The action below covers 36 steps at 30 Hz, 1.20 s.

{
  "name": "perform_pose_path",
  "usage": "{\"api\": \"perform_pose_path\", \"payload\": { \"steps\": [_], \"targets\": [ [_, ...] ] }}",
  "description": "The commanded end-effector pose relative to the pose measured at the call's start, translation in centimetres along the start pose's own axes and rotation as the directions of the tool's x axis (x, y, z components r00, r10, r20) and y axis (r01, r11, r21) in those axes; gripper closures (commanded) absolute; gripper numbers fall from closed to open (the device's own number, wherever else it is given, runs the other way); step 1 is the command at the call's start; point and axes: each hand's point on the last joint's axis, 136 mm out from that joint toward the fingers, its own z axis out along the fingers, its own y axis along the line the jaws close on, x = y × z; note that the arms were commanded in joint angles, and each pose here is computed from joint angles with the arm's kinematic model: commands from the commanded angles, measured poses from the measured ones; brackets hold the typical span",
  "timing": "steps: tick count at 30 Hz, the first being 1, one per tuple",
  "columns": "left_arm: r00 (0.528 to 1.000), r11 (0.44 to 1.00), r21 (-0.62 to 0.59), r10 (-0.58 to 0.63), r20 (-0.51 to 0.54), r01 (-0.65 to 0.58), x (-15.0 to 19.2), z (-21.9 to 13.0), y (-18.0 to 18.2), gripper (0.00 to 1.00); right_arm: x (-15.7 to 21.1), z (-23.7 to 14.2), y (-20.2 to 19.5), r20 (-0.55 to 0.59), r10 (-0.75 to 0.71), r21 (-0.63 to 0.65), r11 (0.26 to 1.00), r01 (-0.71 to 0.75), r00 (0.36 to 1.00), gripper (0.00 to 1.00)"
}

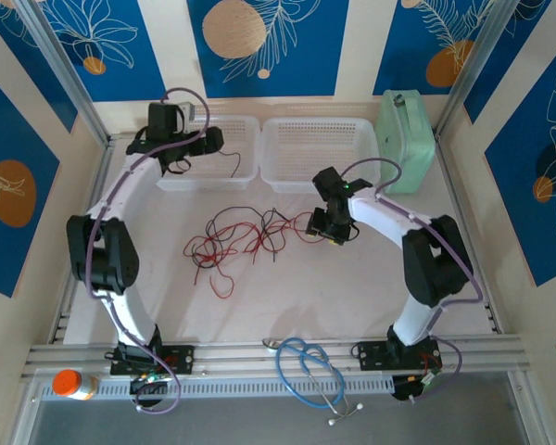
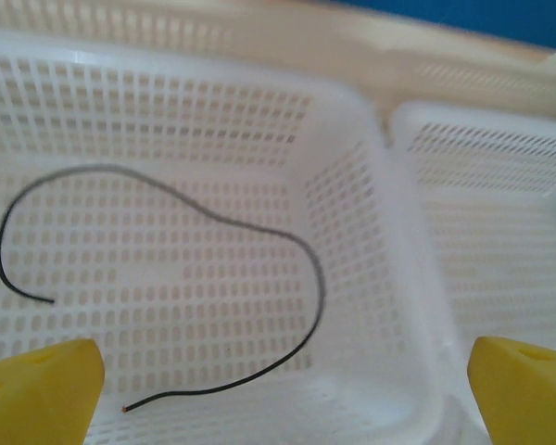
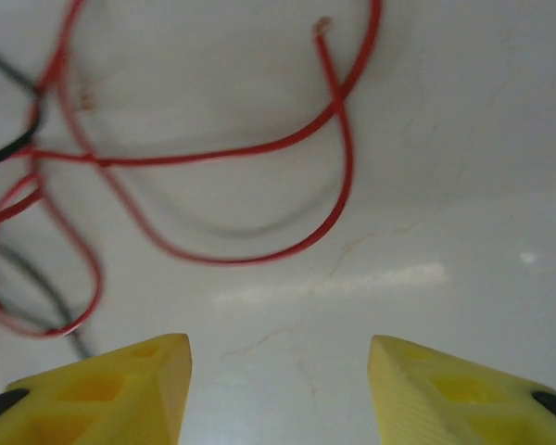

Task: Untangle the cables

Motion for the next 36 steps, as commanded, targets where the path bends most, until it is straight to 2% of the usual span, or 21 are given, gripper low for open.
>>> {"api": "perform_pose_path", "payload": {
  "steps": [1, 7, 14, 21, 36],
  "targets": [
    [0.997, 0.997, 0.04, 0.072, 0.028, -0.073, -1.7, -4.6, -2.6, 0.0, -1.3, 0.7, -1.5, 0.019, 0.063, 0.083, 0.994, -0.064, 0.998, 0.5],
    [0.993, 0.992, 0.058, 0.112, 0.041, -0.114, -1.1, -8.8, -4.5, 0.0, -4.1, 1.9, -1.2, 0.073, 0.017, 0.135, 0.99, -0.026, 0.997, 0.58],
    [0.99, 0.989, 0.074, 0.128, 0.051, -0.132, 1.1, -11.9, -5.7, 0.0, -5.3, 2.5, -1.1, 0.08, -0.026, 0.172, 0.985, 0.012, 0.996, 0.65],
    [0.993, 0.991, 0.071, 0.109, 0.041, -0.112, 3.1, -12.7, -5.4, 0.0, -6.1, 3.0, -0.5, 0.081, -0.046, 0.165, 0.986, 0.032, 0.996, 0.75],
    [0.993, 0.992, 0.07, 0.105, 0.052, -0.108, 3.5, -13.4, -5.5, 0.0, -5.8, 3.9, -0.8, 0.119, -0.033, 0.188, 0.982, 0.01, 0.992, 0.79]
  ]
}}
